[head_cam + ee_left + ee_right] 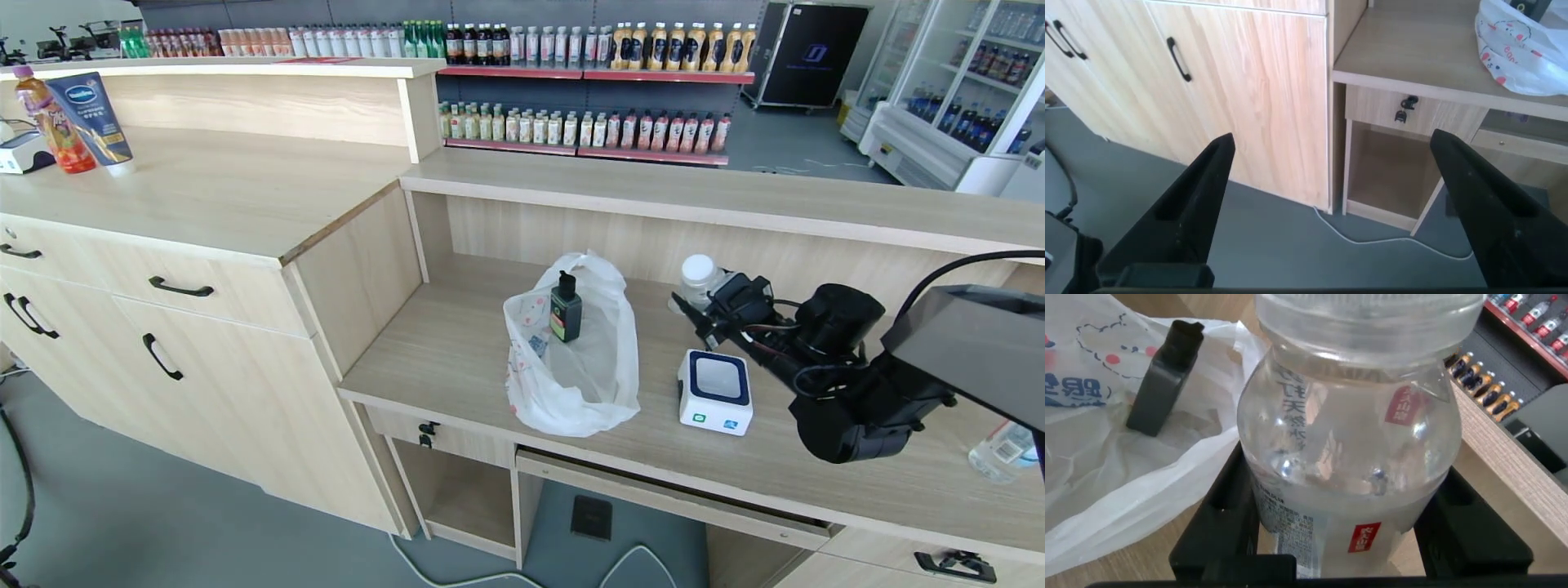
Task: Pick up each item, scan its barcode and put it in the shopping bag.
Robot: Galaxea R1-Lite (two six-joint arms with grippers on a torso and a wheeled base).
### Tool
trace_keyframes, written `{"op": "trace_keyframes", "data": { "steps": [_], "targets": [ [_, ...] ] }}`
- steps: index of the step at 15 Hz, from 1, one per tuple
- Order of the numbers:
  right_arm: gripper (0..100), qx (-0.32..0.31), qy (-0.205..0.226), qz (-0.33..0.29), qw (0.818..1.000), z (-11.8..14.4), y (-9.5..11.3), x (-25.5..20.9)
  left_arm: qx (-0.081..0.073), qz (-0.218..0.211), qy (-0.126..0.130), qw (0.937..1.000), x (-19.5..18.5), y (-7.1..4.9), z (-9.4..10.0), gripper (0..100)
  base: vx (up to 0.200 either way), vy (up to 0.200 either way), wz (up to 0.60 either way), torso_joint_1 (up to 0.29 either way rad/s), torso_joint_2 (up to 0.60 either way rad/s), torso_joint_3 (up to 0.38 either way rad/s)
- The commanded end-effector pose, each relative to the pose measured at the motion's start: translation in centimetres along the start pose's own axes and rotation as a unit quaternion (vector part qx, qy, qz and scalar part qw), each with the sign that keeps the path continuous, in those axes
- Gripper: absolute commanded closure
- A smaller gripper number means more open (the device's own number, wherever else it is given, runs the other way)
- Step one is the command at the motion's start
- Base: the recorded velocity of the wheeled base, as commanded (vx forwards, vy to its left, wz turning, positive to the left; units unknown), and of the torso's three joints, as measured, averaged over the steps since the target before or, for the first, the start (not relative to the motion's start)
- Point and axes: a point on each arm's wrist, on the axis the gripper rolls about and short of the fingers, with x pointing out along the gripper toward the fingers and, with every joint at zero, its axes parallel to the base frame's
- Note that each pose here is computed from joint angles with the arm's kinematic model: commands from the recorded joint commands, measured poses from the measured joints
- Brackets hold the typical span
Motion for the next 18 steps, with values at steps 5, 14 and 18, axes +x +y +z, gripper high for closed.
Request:
{"op": "trace_keyframes", "data": {
  "steps": [5,14,18],
  "targets": [
    [100,-0.001,-0.013,0.015,1.0,-0.6,0.2,0.3,0.0,0.0,0.0,1.0,0.0,0.0,0.0,0,0.0,0.0,0.0,0.0,0.0,0.0],
    [100,-0.004,-0.027,0.018,0.999,-1.0,0.2,1.0,0.0,0.0,0.0,1.0,0.0,0.0,0.0,0,0.0,0.0,0.0,0.0,0.0,0.0],
    [100,-0.003,-0.027,0.02,0.999,-1.0,0.4,1.0,0.0,0.0,0.0,1.0,0.0,0.0,0.0,0,0.0,0.0,0.0,0.0,0.0,0.0]
  ]
}}
